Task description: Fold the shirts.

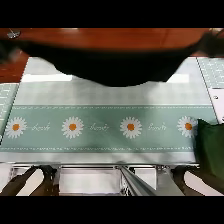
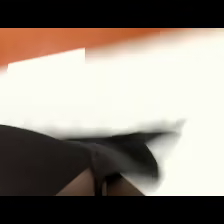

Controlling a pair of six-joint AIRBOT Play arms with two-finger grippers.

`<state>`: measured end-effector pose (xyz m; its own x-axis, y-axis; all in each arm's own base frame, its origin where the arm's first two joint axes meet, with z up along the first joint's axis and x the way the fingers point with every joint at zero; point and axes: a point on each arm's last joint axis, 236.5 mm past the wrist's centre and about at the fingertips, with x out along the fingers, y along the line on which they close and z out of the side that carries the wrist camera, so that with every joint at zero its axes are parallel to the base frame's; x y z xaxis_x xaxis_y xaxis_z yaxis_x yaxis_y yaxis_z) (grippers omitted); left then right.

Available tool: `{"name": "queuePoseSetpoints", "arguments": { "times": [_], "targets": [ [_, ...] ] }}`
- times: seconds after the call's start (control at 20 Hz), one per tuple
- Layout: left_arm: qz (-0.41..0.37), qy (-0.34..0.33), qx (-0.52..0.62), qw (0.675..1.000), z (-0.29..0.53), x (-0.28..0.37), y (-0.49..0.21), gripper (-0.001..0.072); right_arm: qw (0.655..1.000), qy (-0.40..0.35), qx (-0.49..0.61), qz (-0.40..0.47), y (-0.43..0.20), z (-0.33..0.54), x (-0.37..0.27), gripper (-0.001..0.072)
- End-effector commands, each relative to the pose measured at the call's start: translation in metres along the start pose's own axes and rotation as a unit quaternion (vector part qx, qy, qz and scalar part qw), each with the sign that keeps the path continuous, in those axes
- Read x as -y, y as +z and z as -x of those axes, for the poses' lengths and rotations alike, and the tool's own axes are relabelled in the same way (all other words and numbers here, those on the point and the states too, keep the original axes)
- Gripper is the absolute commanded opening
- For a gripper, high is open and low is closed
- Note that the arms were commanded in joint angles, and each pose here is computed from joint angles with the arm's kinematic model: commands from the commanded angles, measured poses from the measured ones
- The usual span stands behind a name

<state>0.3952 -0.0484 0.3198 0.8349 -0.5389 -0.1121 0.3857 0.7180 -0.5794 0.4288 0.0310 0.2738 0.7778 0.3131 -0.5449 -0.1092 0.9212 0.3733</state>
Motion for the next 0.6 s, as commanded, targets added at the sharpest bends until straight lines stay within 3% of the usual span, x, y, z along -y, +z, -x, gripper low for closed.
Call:
{"name": "queuePoseSetpoints", "arguments": {
  "times": [0.0, 0.15, 0.35, 0.55],
  "targets": [
    [-0.166, 0.056, 0.155, 0.972, 0.066, 0.090, 0.117, 0.0024, 0.983, -0.057, 0.156, 0.074, 0.073, 0.139, -0.042, 0.0030],
    [-0.239, 0.114, 0.186, 0.946, 0.121, 0.138, 0.139, 0.0025, 0.970, -0.084, 0.205, 0.105, 0.062, 0.219, -0.065, 0.0030],
    [-0.301, 0.137, 0.197, 0.923, 0.172, 0.196, 0.112, 0.0025, 0.963, -0.109, 0.212, 0.122, 0.012, 0.287, -0.080, 0.0031],
    [-0.364, 0.206, 0.226, 0.880, 0.229, 0.227, 0.089, 0.0025, 0.957, -0.130, 0.224, 0.129, -0.026, 0.330, -0.085, 0.0031]
  ]
}}
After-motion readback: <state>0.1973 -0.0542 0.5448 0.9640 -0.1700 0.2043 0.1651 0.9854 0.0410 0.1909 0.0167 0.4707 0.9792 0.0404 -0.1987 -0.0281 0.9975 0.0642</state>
